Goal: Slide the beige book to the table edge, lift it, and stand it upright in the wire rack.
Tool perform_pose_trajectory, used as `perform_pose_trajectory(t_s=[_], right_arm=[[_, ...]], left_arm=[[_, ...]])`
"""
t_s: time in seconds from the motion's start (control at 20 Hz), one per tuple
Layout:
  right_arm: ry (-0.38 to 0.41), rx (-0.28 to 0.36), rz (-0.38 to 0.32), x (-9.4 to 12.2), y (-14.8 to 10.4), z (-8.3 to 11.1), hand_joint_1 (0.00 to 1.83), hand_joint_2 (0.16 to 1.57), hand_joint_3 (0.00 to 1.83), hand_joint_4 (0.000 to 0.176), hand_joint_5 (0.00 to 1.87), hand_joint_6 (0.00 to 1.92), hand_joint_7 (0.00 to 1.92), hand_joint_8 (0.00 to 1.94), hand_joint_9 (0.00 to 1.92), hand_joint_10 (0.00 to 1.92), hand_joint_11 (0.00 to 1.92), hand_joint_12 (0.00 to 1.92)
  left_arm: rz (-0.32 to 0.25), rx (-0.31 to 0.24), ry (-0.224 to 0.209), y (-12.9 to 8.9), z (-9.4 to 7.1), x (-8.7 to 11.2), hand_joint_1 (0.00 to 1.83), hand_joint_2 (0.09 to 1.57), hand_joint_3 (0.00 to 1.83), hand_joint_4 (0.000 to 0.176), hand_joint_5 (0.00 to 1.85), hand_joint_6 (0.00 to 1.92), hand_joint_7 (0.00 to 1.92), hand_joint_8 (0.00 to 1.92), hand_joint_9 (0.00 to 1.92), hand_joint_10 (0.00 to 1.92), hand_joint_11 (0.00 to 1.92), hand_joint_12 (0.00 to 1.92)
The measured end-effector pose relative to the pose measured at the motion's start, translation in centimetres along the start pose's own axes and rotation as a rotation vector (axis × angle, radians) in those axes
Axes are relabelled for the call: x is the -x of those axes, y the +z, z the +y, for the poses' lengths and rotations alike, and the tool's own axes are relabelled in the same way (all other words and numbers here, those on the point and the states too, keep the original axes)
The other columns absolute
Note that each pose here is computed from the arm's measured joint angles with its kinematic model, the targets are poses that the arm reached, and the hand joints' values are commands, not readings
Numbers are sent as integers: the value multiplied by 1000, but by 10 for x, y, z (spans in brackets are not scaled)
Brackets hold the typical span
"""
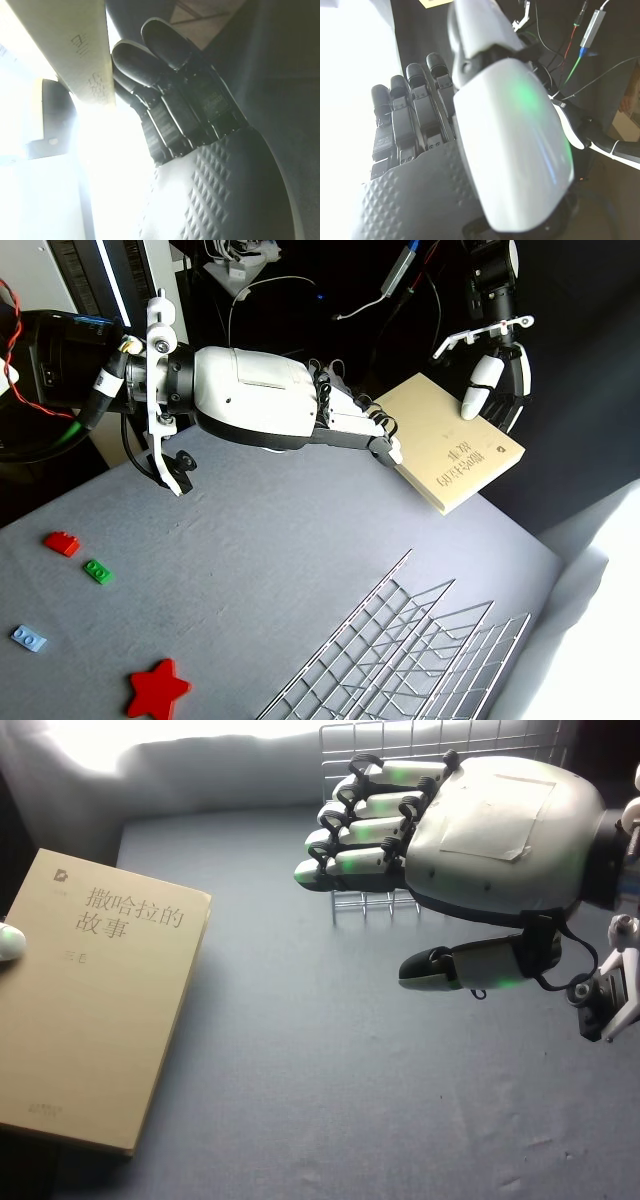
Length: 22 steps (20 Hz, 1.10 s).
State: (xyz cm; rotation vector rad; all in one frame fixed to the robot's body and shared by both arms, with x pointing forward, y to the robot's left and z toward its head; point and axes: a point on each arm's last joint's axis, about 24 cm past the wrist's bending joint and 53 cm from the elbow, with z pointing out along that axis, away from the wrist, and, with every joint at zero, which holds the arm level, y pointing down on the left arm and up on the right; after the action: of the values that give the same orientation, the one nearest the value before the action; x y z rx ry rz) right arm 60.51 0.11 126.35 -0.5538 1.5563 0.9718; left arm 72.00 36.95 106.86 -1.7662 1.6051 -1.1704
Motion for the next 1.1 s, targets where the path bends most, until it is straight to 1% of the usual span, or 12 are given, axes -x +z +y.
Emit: perform_pose_trajectory(t_s=[0.2,0.3,0.4,0.55,0.6,0.7,0.8,0.85,0.9,1.0,1.05,1.1], right_arm=[[2,2,0,-1,0,0,787,1107,3,0,303,7,293,8,217,2,0,341],[1,3,2,-2,0,0,819,1094,0,0,331,15,295,3,228,6,0,459],[1,3,1,-2,0,0,805,1100,1,0,330,13,296,3,228,5,0,465],[1,3,0,-1,0,0,775,1116,1,0,302,2,279,4,215,4,0,335],[1,5,-1,-1,0,1,816,1096,0,0,325,10,286,5,232,11,0,452],[1,6,-4,-1,0,1,816,1089,0,0,317,5,291,4,237,12,0,509],[1,6,-4,-1,0,1,818,1086,0,0,302,2,284,4,240,12,0,479],[1,7,-4,0,0,1,781,1091,0,0,250,0,270,1,252,16,0,530],[1,7,-4,0,0,1,759,1090,0,0,247,3,279,3,258,18,0,587],[1,7,-4,0,0,1,664,1102,3,0,255,6,292,5,269,22,0,725],[1,7,-4,0,0,1,629,1107,3,0,325,33,374,30,333,52,0,823],[0,7,-4,0,0,1,618,1103,1,0,401,63,457,53,421,99,0,994]], left_arm=[[3,-8,-3,0,-4,-2,1380,1116,1,0,846,969,996,963,977,1230,836,1355],[9,-27,-9,-1,-12,-4,1380,1118,0,0,846,973,985,972,977,1237,833,1350],[13,-43,-16,-3,-19,-6,1382,1110,0,0,853,979,1007,925,993,1206,843,1321],[20,-62,-10,-2,-28,-10,1381,1111,0,0,856,967,1004,945,990,1206,845,1331],[24,-72,-15,-2,-32,-12,1380,1115,2,0,847,981,989,968,985,1218,841,1334],[34,-91,-15,-4,-40,-16,1382,1109,0,0,869,957,1000,948,991,1206,843,1334],[39,-108,-18,-5,-47,-19,1380,1116,0,0,863,942,987,984,972,1236,833,1334],[43,-114,-20,-6,-50,-20,1377,1126,2,0,839,964,968,1022,950,1268,823,1345],[46,-122,-21,-7,-53,-22,1380,1118,0,0,847,955,992,980,976,1226,851,1324],[48,-136,-27,-7,-59,-23,1379,1119,1,0,833,976,993,969,974,1233,845,1318],[52,-145,-28,-8,-63,-25,1381,1115,0,0,846,952,1004,955,978,1228,844,1327],[56,-158,-34,-9,-69,-27,1381,1114,0,0,851,947,1007,946,974,1236,831,1346]])
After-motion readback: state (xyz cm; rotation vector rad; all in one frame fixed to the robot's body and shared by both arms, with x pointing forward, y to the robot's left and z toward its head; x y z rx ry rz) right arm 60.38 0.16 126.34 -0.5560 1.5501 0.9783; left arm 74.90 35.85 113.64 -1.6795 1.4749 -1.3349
